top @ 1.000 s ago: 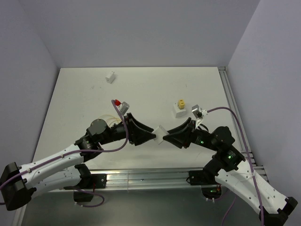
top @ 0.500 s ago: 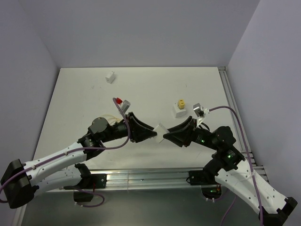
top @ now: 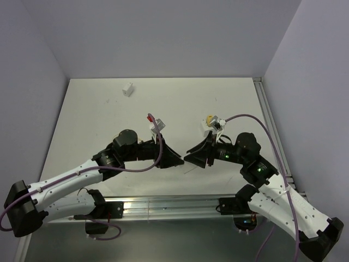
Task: Insert the plug
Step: Adjust the plug.
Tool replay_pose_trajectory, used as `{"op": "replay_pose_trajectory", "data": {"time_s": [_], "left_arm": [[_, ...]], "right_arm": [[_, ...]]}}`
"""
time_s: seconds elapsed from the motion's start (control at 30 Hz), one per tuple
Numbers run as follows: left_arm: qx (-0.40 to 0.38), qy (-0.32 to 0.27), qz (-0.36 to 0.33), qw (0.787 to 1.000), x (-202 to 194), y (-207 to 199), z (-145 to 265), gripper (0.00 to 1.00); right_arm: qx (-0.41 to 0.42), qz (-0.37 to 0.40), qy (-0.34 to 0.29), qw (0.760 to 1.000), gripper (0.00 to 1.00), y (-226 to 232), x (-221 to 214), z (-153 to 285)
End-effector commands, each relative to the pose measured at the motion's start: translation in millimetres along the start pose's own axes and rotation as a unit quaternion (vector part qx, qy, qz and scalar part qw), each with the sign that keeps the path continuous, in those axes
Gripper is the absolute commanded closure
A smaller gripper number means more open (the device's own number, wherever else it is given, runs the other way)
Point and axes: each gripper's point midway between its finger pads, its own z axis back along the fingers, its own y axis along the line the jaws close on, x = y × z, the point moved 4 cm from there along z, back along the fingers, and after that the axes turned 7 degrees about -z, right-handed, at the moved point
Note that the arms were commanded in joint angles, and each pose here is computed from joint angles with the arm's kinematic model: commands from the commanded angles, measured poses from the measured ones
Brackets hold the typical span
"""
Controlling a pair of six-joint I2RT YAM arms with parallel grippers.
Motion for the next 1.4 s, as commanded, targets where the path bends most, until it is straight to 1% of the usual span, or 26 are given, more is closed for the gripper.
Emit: {"op": "replay_pose_trajectory", "data": {"time_s": [0.0,0.13,0.4,0.5,0.57,0.6,0.67,0.83,1.07,1.1,1.2,1.27,1.3,1.33,1.37], "left_arm": [[-0.013,-0.03,-0.038,0.999,23,-11,10,1.0],[-0.014,-0.032,-0.037,0.999,24,-8,12,1.0],[-0.038,-0.038,-0.037,0.998,25,-11,14,1.0],[-0.044,-0.039,-0.037,0.998,26,-13,15,1.0],[-0.047,-0.04,-0.037,0.997,26,-14,17,1.0],[-0.047,-0.04,-0.038,0.997,26,-14,17,1.0],[-0.051,-0.044,-0.042,0.997,28,-16,19,1.0],[-0.066,-0.05,-0.046,0.996,30,-21,22,1.0],[-0.085,-0.052,-0.046,0.994,33,-26,21,1.0],[-0.088,-0.052,-0.047,0.994,33,-26,20,1.0],[-0.093,-0.051,-0.046,0.993,33,-27,19,1.0],[-0.095,-0.051,-0.045,0.993,33,-27,19,1.0],[-0.095,-0.047,-0.044,0.993,32,-26,17,1.0],[-0.087,-0.045,-0.044,0.994,33,-24,16,1.0],[-0.076,-0.043,-0.042,0.995,33,-21,15,0.95]], "right_arm": [[0.058,0.022,0.016,0.998,0.48,18,0,5],[0.077,0.015,0.022,0.997,0.44,14,-9,8],[0.091,0.002,0.032,0.995,0.43,7,-16,7],[0.086,-0.005,0.029,0.996,0.36,2,-14,6],[0.087,-0.007,0.024,0.996,0.34,0,-12,5],[0.084,-0.009,0.024,0.996,0.32,-2,-12,4],[0.08,-0.016,0.025,0.996,0.32,-6,-12,3],[0.125,-0.023,0.032,0.991,0.35,0,-17,3],[0.145,-0.032,0.042,0.988,0.36,3,-19,2],[0.148,-0.028,0.039,0.988,0.4,4,-17,2],[0.157,-0.025,0.034,0.987,0.46,7,-15,3],[0.167,-0.028,0.037,0.985,0.54,10,-15,4],[0.171,-0.024,0.034,0.984,0.76,12,-14,4],[0.17,-0.026,0.034,0.984,0.94,12,-14,4],[0.161,-0.022,0.027,0.986,1.0,10,-12,3]]}}
